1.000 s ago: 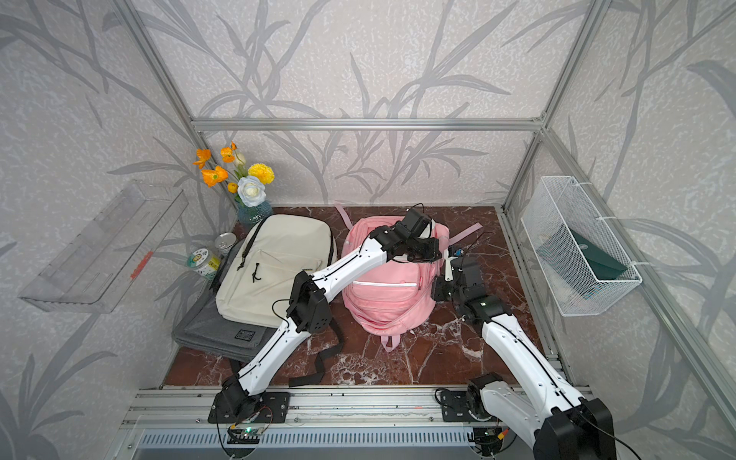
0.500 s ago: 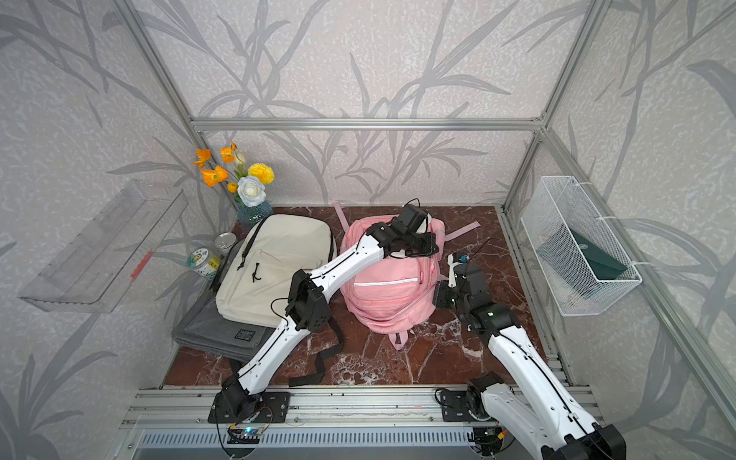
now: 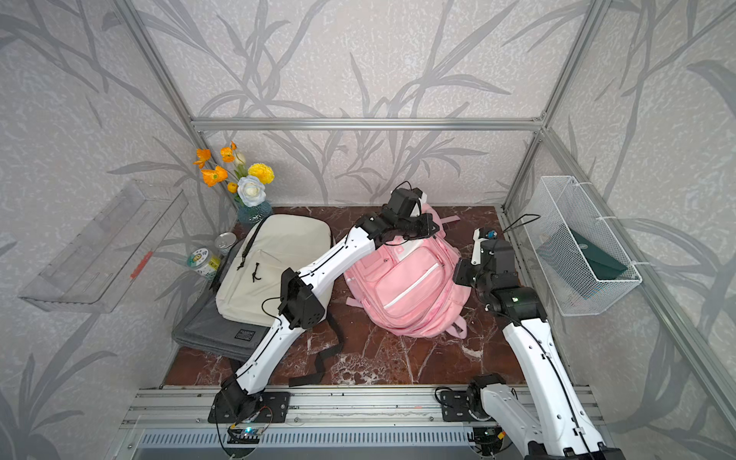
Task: Zip up the backpack
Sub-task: Zip the zipper on the backpack.
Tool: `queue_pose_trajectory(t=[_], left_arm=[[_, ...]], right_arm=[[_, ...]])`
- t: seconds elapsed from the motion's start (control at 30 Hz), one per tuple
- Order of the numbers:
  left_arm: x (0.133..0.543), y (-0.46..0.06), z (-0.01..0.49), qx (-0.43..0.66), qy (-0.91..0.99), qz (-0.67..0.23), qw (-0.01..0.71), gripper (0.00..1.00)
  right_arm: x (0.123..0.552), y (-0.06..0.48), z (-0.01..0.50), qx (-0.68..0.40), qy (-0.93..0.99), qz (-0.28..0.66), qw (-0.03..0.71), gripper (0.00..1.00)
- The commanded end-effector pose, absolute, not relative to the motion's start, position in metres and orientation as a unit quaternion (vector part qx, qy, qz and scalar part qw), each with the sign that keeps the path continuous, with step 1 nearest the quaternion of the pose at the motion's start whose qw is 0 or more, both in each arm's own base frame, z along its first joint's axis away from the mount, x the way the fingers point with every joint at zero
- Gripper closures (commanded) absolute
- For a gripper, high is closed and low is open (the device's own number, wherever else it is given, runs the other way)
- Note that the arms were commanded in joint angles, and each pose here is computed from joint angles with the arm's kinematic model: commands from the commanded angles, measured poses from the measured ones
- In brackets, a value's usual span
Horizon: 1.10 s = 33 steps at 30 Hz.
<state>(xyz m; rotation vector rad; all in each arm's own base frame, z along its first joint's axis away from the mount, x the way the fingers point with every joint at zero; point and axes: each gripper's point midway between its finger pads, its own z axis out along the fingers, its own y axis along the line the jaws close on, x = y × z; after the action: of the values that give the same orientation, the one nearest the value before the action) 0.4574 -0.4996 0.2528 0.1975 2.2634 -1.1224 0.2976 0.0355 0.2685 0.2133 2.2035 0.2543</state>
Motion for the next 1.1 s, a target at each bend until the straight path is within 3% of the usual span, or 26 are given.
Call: queue_pose_trajectory(t=[0.0,0.1,0.27,0.37,0.6,0.8,1.07], left_arm=[[0.541,-0.393,0.313,-0.040,0.828,-0.350,0.437,1.00],[0.532,-0.389,0.317,-0.043,0.832,-0.354,0.426,0.94],[0.507,-0.402,0.317,0.017,0.835,-0.402,0.376,0.70],[0.483,-0.407,0.319,0.102,0.831,-0.418,0.352,0.62],[0.415,-0.404,0.329,0.344,0.756,-0.409,0.377,0.36],[0.370,-0.413,0.318,0.493,0.670,-0.422,0.361,0.34],[0.335,-0.442,0.277,0.600,0.607,-0.386,0.351,0.34]], right_arm=[[0.287,0.003,0.289,0.095,0.891,0.023,0.443,1.00],[0.294,0.012,0.303,0.069,0.888,0.038,0.452,1.00],[0.304,0.052,0.317,-0.016,0.877,0.122,0.465,1.00],[0.306,0.083,0.319,-0.073,0.866,0.180,0.461,1.00],[0.305,0.107,0.312,-0.151,0.869,0.154,0.446,1.00],[0.305,0.101,0.317,-0.135,0.869,0.143,0.455,1.00],[0.300,0.105,0.320,-0.138,0.862,0.160,0.460,1.00]])
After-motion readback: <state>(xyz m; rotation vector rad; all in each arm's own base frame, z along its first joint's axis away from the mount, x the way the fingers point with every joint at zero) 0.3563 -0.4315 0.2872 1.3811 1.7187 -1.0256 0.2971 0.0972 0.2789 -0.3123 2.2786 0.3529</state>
